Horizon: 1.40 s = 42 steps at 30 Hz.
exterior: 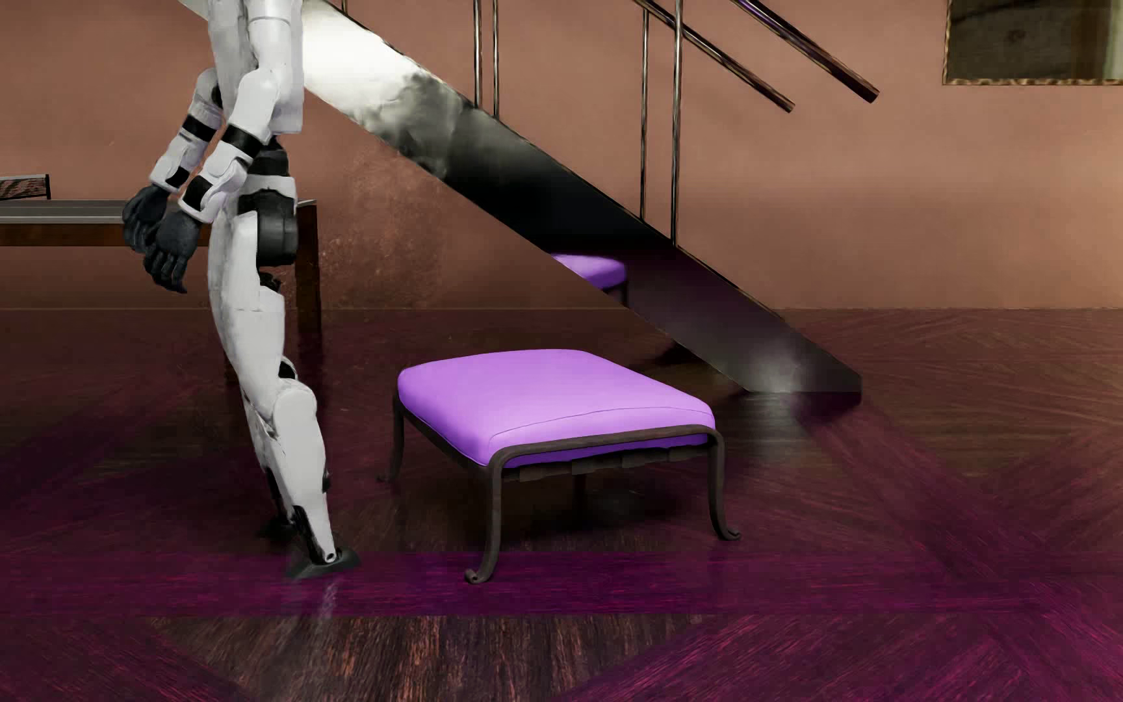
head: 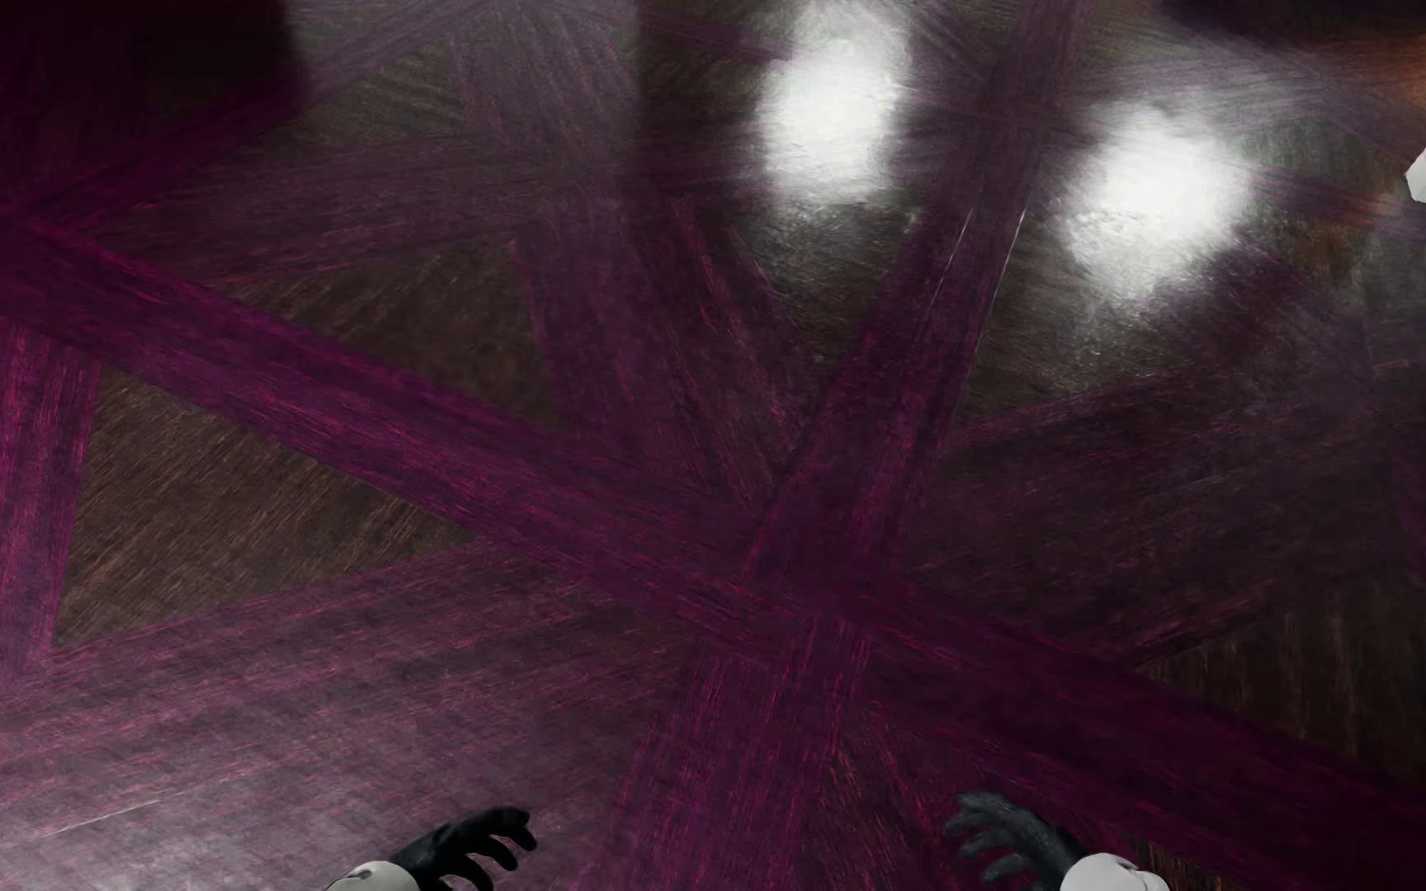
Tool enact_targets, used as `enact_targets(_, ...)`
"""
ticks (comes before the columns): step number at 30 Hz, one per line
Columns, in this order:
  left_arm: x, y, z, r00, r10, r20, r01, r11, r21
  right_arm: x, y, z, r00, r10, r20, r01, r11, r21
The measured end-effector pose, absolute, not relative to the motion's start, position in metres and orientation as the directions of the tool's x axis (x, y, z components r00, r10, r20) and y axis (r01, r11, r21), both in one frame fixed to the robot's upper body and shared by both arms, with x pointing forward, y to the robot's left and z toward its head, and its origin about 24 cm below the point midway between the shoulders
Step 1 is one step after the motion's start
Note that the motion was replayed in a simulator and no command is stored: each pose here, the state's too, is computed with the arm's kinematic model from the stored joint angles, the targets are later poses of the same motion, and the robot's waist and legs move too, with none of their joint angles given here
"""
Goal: Take a seat on the purple chair
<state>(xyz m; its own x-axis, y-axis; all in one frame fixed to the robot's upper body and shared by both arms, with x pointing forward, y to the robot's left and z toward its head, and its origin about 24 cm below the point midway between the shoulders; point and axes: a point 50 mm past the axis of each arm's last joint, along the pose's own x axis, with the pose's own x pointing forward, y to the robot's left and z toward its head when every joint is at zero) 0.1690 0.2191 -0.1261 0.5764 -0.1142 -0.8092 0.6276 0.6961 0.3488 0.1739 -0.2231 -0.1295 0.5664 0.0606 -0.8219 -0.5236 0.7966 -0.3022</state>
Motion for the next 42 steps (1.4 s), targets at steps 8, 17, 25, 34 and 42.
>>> enact_targets(8,0.122,0.253,-0.142,0.44,0.028,-0.897,0.591,0.743,0.313,0.109,-0.216,-0.157,0.399,0.05,-0.916,-0.475,0.865,-0.159)
enact_targets(17,0.123,0.232,-0.145,0.459,-0.037,-0.888,0.586,0.764,0.271,0.113,-0.205,-0.156,0.415,0.099,-0.904,-0.506,0.851,-0.139)
enact_targets(25,0.123,0.228,-0.147,0.442,-0.045,-0.896,0.611,0.746,0.264,0.117,-0.214,-0.155,0.422,0.052,-0.905,-0.476,0.862,-0.172)
enact_targets(34,0.21,0.199,-0.113,0.576,-0.156,-0.803,0.71,0.581,0.397,0.212,-0.174,-0.117,0.583,0.2,-0.787,-0.655,0.689,-0.31)
enact_targets(42,0.317,0.097,0.022,0.592,-0.588,-0.551,0.595,-0.141,0.791,0.325,-0.112,0.018,0.742,0.538,-0.401,-0.615,0.307,-0.726)
